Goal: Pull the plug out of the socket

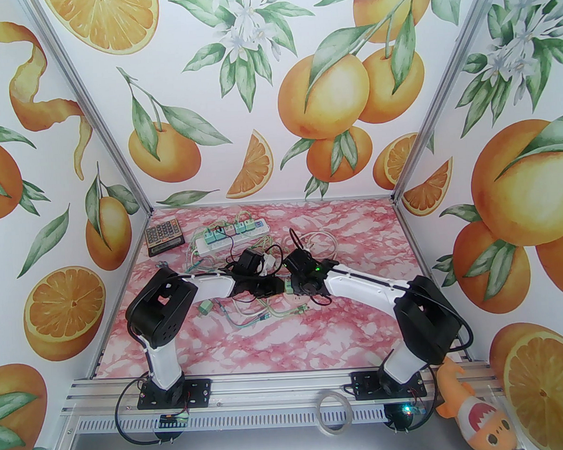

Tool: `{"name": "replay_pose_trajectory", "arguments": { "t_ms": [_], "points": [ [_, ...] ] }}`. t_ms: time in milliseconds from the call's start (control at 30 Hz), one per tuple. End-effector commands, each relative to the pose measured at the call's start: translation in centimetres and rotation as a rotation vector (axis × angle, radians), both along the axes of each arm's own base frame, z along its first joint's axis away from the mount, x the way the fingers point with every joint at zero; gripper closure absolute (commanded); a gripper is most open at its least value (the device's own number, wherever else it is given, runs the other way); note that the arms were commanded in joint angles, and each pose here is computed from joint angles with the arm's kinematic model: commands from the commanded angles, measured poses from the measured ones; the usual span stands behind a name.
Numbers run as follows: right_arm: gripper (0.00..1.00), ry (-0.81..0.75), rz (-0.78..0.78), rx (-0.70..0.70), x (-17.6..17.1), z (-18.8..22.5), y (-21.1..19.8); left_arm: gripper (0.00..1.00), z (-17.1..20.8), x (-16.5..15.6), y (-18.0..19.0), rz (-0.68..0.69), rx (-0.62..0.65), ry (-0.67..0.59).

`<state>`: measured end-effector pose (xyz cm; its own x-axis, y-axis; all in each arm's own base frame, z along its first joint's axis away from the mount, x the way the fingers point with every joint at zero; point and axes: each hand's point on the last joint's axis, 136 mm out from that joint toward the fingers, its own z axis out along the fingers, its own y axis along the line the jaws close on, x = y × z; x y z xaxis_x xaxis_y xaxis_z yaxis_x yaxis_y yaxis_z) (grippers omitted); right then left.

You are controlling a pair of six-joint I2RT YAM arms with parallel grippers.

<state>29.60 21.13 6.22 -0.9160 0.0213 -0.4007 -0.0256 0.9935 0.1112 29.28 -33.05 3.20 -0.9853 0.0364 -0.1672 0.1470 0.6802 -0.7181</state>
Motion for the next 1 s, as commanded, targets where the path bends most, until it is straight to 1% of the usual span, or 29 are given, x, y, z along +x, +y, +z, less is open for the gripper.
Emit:
{"name": "replay_pose_trajectory", "arguments": {
  "t_ms": [0, 133, 333, 533, 633, 800, 967],
  "points": [
    [0.68, -0.025, -0.001, 0.187, 0.6, 1.5, 1.7, 0.77, -4.5, -2.1, 1.8, -0.008, 0.172, 0.082],
    [0.68, -0.04, -0.044, 0.226, 0.8, 1.9, 0.6, 0.77, -4.8, -2.1, 1.8, -0.013, 0.179, 0.09],
    [0.68, -0.032, -0.038, 0.241, 0.6, 1.9, 1.2, 0.76, -5.0, -2.1, 1.7, -0.024, 0.184, 0.098],
    [0.68, -0.037, 0.052, 0.088, -0.5, 1.5, 3.1, 0.76, -5.2, -2.2, 1.8, -0.032, 0.197, 0.104],
    [0.68, -0.03, 0.086, 0.05, -1.0, 1.1, 4.0, 0.76, -5.3, -2.3, 1.8, -0.035, 0.203, 0.107],
    [0.68, -0.029, 0.066, 0.103, -1.0, 1.2, 4.1, 0.77, -5.4, -2.3, 2.0, -0.037, 0.21, 0.111],
    [0.68, -0.042, 0.004, 0.182, 0.0, 2.2, 2.3, 0.77, -5.5, -2.5, 2.2, -0.038, 0.219, 0.111]
  ]
}}
